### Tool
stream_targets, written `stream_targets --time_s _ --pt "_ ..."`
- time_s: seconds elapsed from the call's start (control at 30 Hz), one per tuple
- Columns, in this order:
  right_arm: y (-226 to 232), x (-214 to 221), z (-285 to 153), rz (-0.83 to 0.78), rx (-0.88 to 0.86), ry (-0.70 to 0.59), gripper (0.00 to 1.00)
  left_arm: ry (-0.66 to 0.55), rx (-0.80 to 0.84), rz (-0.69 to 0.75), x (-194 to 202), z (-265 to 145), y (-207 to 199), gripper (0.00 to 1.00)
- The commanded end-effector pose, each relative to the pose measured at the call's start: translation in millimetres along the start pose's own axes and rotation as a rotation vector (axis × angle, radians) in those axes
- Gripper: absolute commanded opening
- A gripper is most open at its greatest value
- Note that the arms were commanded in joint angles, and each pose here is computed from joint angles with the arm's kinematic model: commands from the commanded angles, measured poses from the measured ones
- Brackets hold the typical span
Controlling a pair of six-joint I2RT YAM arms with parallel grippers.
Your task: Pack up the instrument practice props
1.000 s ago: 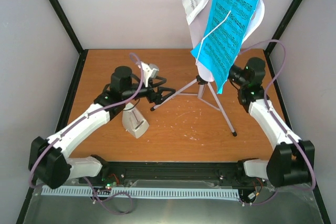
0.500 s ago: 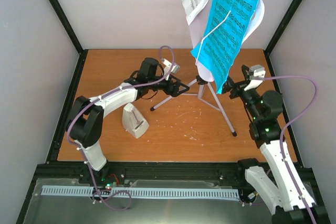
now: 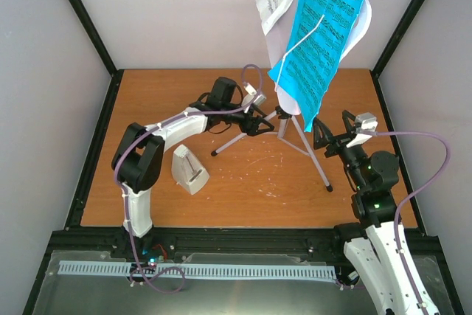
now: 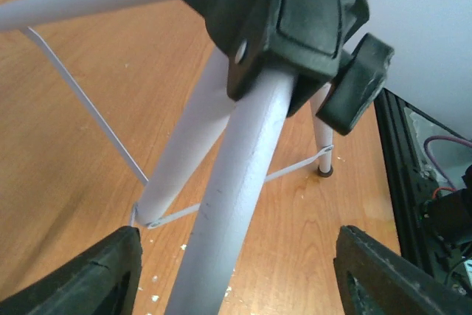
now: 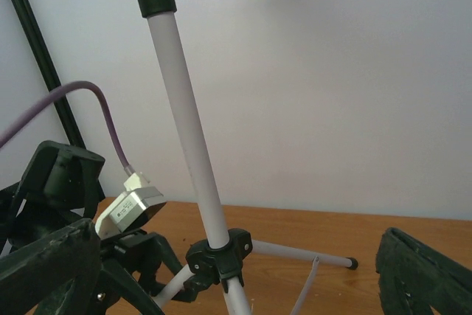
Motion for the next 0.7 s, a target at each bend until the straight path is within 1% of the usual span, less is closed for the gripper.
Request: stream_targets --time_s 0.0,0.13,0.3,0.43,0.67 --pt "-3.9 3.1 -0.5 0.022 0.028 -0.002 1.00 0.006 0.060 0.077 -7.5 3.9 -13.2 0.69" --pt "-4.0 4.0 0.6 0.035 0.027 -0.004 1.00 0.005 0.071 0.086 -8.4 5.8 -14.2 0.61" --pt "-3.9 5.5 0.4 0.041 0.026 0.001 1.00 0.007 0.092 0.097 -8.3 9.3 -16.4 0.54" --pt "-3.8 6.5 -0.2 0.042 0.027 0.005 1.00 0.005 0.102 0.110 -11.3 11.6 -19.0 0.45" --pt "-4.8 6.0 -2.2 0.048 0.037 0.006 1.00 0.005 0.092 0.118 -9.4 15.2 -20.7 0.28"
Point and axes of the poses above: each gripper's point midway between its finger pads, its own z axis out along the fingers, its own y axis along the line the jaws close on, x = y × z, the point moved 3 cm from there along -z, back along the fingers, and after that the axes turned 12 degrees about -z, right-handed, at the moved point
